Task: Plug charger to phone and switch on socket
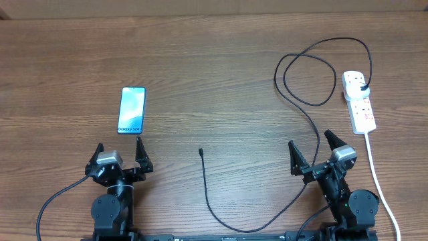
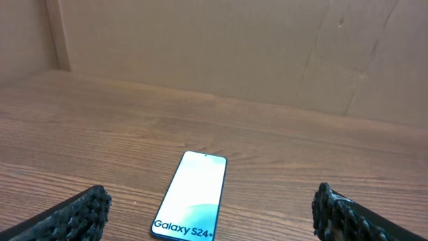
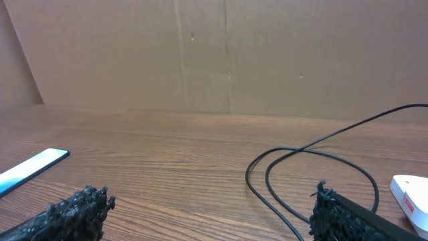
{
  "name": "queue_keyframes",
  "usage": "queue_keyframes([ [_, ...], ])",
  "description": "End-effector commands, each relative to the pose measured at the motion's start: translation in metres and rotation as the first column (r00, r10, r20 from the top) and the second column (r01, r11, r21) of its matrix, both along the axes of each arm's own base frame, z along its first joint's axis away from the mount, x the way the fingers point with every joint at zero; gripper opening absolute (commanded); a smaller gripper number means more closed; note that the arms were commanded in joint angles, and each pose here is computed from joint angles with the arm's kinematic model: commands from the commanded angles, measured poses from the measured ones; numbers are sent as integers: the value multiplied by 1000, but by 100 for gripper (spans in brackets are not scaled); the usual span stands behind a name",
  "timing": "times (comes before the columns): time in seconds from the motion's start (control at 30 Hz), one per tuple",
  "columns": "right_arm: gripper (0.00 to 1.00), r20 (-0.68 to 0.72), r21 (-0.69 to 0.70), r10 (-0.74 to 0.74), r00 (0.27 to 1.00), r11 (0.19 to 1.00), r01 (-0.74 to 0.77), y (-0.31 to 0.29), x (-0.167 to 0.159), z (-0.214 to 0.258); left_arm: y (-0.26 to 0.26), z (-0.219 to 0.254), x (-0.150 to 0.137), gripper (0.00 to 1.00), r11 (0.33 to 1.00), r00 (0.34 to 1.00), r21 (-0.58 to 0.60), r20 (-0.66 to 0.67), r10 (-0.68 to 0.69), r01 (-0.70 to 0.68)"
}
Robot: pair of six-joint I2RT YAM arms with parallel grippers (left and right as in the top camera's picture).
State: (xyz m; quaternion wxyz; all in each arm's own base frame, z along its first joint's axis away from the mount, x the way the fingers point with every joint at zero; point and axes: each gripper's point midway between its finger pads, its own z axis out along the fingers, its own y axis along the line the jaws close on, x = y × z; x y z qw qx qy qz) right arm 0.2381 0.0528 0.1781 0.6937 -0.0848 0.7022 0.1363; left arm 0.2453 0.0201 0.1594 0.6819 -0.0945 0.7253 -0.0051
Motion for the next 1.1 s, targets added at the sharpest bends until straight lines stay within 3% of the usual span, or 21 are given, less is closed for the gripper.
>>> queue_keyframes([
  [0.0,100,0,-1,-4,1000,1000,4,0,1,-3,2,-1,0,100,1000,1000,19,3,8,-8],
  [0.27,100,3,-1,-4,1000,1000,4,0,1,-2,-3,7,1,100,1000,999,-17,40,-19,20],
  [0.5,100,4,-1,-4,1000,1000,4,0,1,-2,-3,27,0,100,1000,994,20,109,-23,21],
  [1.07,100,6,-1,19,1000,1000,-19,4,-4,29,-8,75,-10,100,994,998,94,17,-59,57],
])
